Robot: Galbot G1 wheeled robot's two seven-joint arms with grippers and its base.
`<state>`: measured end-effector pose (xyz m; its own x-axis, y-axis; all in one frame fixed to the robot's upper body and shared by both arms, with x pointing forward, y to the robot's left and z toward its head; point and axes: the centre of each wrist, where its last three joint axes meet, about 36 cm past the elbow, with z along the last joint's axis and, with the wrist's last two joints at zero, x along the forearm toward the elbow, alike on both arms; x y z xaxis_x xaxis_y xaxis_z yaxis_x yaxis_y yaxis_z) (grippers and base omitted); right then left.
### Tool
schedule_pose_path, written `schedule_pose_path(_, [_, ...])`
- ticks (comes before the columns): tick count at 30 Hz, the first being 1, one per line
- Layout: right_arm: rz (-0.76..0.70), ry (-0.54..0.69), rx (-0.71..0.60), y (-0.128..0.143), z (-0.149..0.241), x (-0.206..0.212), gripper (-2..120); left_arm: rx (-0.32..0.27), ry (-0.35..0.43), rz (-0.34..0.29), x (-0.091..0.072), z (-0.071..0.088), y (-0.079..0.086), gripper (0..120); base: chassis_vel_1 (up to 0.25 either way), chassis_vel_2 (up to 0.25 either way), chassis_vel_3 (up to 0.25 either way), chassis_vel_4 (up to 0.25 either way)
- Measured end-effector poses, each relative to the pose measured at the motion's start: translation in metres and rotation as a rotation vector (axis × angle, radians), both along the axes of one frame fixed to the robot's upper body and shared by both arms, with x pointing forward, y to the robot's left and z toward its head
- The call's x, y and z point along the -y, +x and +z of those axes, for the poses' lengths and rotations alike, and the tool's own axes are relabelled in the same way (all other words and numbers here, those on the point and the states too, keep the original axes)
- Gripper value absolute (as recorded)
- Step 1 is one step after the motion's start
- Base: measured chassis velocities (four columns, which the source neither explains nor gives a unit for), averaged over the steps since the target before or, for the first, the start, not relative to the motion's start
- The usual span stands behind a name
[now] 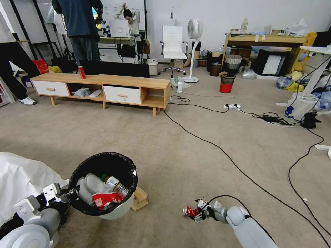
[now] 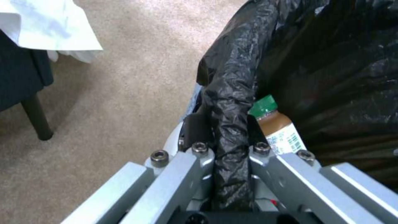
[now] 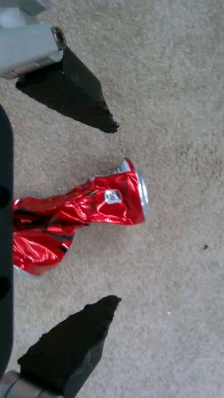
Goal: Pick up the trash bin and place the garbage on the floor into it.
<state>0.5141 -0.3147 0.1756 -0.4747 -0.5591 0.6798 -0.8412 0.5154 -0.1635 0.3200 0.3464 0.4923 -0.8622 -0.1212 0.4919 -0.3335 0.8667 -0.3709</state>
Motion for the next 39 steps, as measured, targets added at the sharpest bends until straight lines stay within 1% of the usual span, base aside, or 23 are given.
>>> schedule_pose_path(11, [-0.02, -0.008, -0.016, -0.009, -0.009, 0.004, 100, -0.002, 0.0, 0.0, 0.0, -0.001, -0.001, 3, 0.0, 0.0, 0.0, 0.0])
schedule_pose_path(22, [-0.083, -0.007, -0.028, -0.015, -0.016, 0.018, 100, -0.003, 0.002, -0.003, 0.001, -0.002, -0.001, 3, 0.0, 0.0, 0.0, 0.0])
schedule_pose_path(37, [-0.087, -0.013, -0.042, -0.017, -0.024, 0.01, 100, -0.005, 0.001, 0.0, 0.0, -0.004, 0.001, 3, 0.0, 0.0, 0.0, 0.0])
schedule_pose_path(39, [-0.087, -0.019, -0.042, -0.019, -0.025, 0.01, 90, -0.004, 0.0, 0.0, 0.0, -0.005, 0.001, 3, 0.0, 0.0, 0.0, 0.0])
